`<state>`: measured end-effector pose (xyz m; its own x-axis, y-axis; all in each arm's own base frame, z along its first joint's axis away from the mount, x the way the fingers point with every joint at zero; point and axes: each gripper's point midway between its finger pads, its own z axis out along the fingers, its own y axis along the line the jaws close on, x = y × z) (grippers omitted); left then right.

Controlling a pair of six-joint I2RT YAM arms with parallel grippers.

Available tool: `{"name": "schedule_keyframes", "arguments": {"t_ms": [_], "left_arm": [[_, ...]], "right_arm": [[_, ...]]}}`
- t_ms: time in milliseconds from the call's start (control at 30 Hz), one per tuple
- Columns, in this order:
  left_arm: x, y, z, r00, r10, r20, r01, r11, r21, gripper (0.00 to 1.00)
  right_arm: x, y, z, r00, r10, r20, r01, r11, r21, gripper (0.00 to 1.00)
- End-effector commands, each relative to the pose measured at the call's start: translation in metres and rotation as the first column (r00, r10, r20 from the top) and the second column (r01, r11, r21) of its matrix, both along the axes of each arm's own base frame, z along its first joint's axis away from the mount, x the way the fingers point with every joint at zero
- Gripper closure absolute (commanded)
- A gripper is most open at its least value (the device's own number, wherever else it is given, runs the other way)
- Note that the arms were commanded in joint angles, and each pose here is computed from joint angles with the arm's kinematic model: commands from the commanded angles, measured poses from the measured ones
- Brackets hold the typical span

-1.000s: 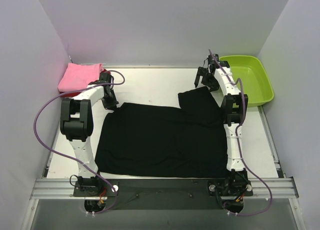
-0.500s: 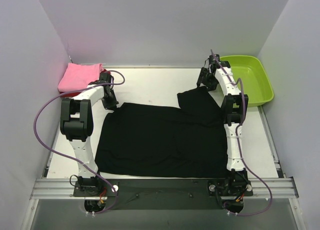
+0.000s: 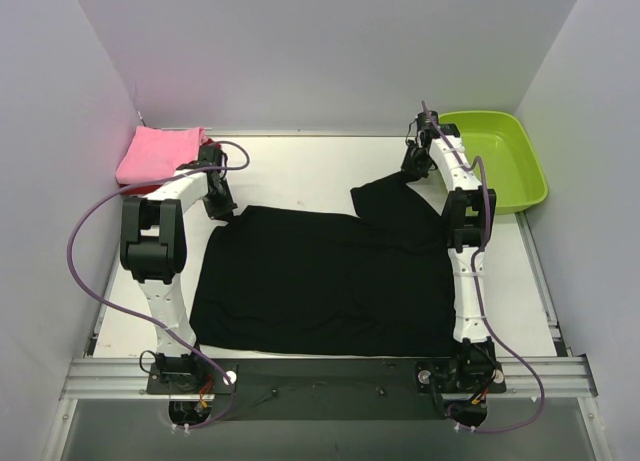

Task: Fold and stack the t-shirts

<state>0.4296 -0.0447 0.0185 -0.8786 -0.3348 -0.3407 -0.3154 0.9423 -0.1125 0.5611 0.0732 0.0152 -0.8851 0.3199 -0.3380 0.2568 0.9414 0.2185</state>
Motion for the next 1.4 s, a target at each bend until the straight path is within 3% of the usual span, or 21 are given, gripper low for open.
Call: {"name": "schedule_keyframes", "arguments": {"t_ms": [0,233,400,700,800,1000,1367], "left_arm": [[-0.014,0.003,-0.005,0.998,0.01,-0.056,-0.011,1.0,-0.009,1.0],[-0.013,0.002,-0.002,0.999,0.017,-0.047,-0.018,1.0,-0.014,1.0],[-0.009,0.008,0.012,0.999,0.037,-0.003,-0.037,0.999,0.007,1.0],[-0.003,0.03,0.045,0.993,0.104,0.062,-0.103,0.994,-0.021,1.0],[-0.006,0.054,0.058,0.979,0.181,0.091,-0.175,0.982,-0.064,1.0],[-0.016,0.066,0.075,0.953,0.267,0.145,-0.223,0.939,-0.262,1.0],[-0.036,0.06,0.11,0.921,0.291,0.258,-0.193,0.918,-0.347,1.0]], "right_arm": [[-0.016,0.0,-0.011,0.997,-0.017,-0.073,0.018,1.0,0.013,0.99],[-0.017,0.006,0.003,0.999,0.02,-0.036,-0.02,1.0,0.002,1.0],[-0.025,0.02,0.048,0.994,0.095,0.055,-0.091,0.992,-0.085,1.0],[-0.056,0.01,0.137,0.972,0.087,0.217,-0.048,0.983,-0.177,1.0],[-0.073,0.001,0.156,0.965,0.071,0.253,-0.019,0.979,-0.204,1.0],[-0.109,-0.018,0.173,0.959,0.003,0.283,0.064,0.971,-0.228,1.0],[-0.175,-0.042,0.204,0.923,-0.079,0.377,0.176,0.957,-0.229,1.0]]}}
